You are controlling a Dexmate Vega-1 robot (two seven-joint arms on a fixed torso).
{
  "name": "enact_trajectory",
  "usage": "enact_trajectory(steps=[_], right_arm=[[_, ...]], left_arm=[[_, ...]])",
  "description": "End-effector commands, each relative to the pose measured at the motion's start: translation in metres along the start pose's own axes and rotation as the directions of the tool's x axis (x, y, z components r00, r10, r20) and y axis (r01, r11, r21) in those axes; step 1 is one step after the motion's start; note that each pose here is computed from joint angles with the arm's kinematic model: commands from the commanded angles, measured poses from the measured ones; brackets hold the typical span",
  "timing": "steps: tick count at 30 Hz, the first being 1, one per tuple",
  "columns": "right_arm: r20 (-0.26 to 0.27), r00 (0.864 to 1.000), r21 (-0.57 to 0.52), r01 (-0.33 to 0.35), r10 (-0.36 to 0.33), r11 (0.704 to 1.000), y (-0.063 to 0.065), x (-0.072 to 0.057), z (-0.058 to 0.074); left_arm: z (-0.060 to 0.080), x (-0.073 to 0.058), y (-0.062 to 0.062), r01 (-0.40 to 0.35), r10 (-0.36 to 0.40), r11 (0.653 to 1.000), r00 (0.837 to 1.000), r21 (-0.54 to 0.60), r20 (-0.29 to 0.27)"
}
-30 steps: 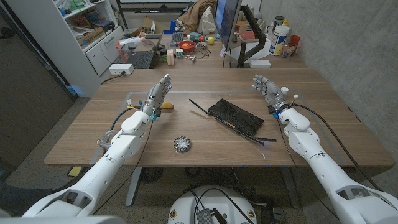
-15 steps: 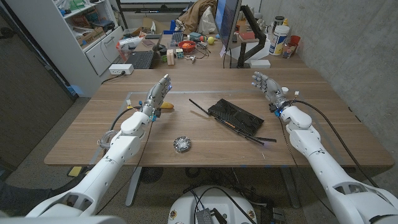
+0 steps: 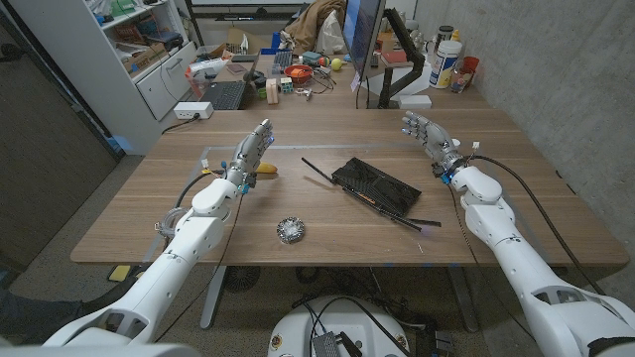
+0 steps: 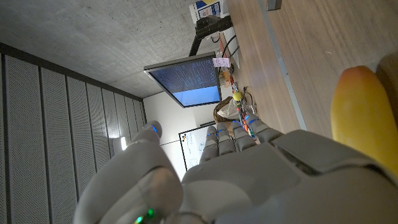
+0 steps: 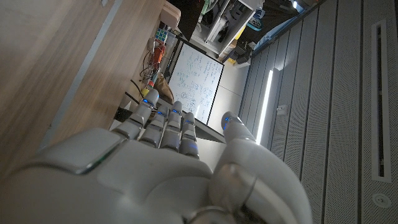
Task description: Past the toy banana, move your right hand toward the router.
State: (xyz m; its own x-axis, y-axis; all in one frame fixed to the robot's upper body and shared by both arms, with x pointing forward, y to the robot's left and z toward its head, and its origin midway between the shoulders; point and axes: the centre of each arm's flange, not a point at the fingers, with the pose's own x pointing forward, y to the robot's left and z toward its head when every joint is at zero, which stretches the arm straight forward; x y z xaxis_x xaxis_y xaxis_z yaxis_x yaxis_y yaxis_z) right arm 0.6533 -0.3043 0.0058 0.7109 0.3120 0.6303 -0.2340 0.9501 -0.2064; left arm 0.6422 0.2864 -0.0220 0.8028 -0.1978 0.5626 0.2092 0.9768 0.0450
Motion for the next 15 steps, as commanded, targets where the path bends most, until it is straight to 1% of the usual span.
enact_trajectory(steps=[1, 10, 15], right_arm=[[0.033, 0.999, -0.021, -0.021, 0.022, 1.000, -0.005, 0.000, 0.007], [0.068, 0.996, -0.047, -0.051, 0.054, 0.998, -0.002, 0.004, 0.016], [0.075, 0.995, -0.061, -0.060, 0.065, 0.996, -0.001, 0.005, 0.020]], left_arm=[[0.001, 0.000, 0.000, 0.001, -0.001, 1.000, 1.000, 0.006, -0.002], [0.001, 0.000, 0.000, 0.003, -0.003, 1.000, 1.000, 0.007, -0.006], [0.002, 0.000, 0.001, 0.004, -0.004, 1.000, 1.000, 0.008, -0.004]])
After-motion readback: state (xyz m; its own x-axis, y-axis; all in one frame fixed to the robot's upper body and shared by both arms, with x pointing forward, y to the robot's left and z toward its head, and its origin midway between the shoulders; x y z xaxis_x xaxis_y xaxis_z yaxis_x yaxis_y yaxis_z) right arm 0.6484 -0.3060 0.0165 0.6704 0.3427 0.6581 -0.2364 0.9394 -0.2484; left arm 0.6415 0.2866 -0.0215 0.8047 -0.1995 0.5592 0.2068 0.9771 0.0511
